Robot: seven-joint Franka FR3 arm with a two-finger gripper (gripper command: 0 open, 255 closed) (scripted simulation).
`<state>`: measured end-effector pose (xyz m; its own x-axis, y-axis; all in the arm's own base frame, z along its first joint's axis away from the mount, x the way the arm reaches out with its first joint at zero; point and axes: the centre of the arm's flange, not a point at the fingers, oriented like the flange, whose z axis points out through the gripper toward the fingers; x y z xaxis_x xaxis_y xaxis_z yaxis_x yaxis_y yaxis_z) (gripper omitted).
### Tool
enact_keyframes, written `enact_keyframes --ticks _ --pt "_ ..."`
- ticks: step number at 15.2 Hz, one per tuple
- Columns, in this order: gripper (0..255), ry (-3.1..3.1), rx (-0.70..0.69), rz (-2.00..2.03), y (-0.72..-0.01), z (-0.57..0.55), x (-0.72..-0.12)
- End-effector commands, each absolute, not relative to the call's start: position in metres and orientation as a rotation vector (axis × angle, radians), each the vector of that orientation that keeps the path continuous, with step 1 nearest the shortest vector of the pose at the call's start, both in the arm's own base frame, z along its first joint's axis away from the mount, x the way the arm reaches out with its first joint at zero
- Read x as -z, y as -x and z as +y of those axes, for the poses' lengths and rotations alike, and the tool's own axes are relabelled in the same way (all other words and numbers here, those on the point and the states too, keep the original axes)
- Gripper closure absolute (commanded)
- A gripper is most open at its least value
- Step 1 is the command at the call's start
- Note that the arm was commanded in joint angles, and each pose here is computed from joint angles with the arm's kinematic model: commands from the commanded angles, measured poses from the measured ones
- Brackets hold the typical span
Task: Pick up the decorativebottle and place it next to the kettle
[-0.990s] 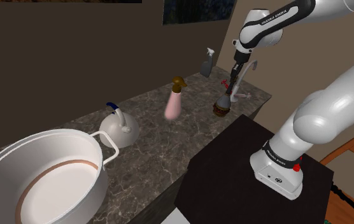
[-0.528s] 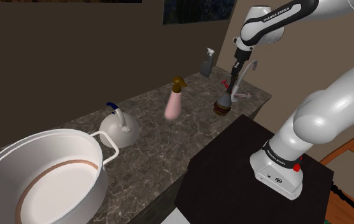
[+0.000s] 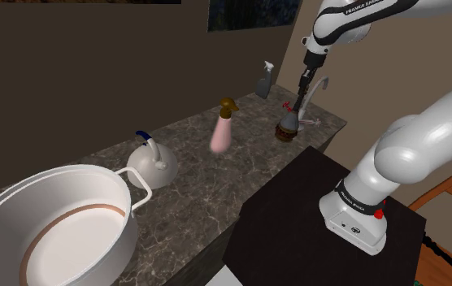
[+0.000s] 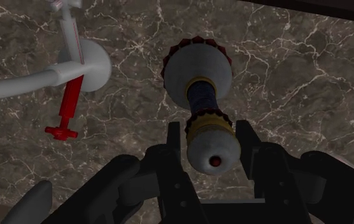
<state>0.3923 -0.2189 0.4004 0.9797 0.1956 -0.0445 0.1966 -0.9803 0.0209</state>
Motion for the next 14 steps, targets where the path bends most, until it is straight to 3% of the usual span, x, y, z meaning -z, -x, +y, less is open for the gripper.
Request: enact_keyframes --ticks 1,14 --pt "255 -3.100 0.065 0.307 -0.392 -0.219 -0.412" --pt "255 -3.100 0.065 0.307 -0.392 -0.219 -0.480"
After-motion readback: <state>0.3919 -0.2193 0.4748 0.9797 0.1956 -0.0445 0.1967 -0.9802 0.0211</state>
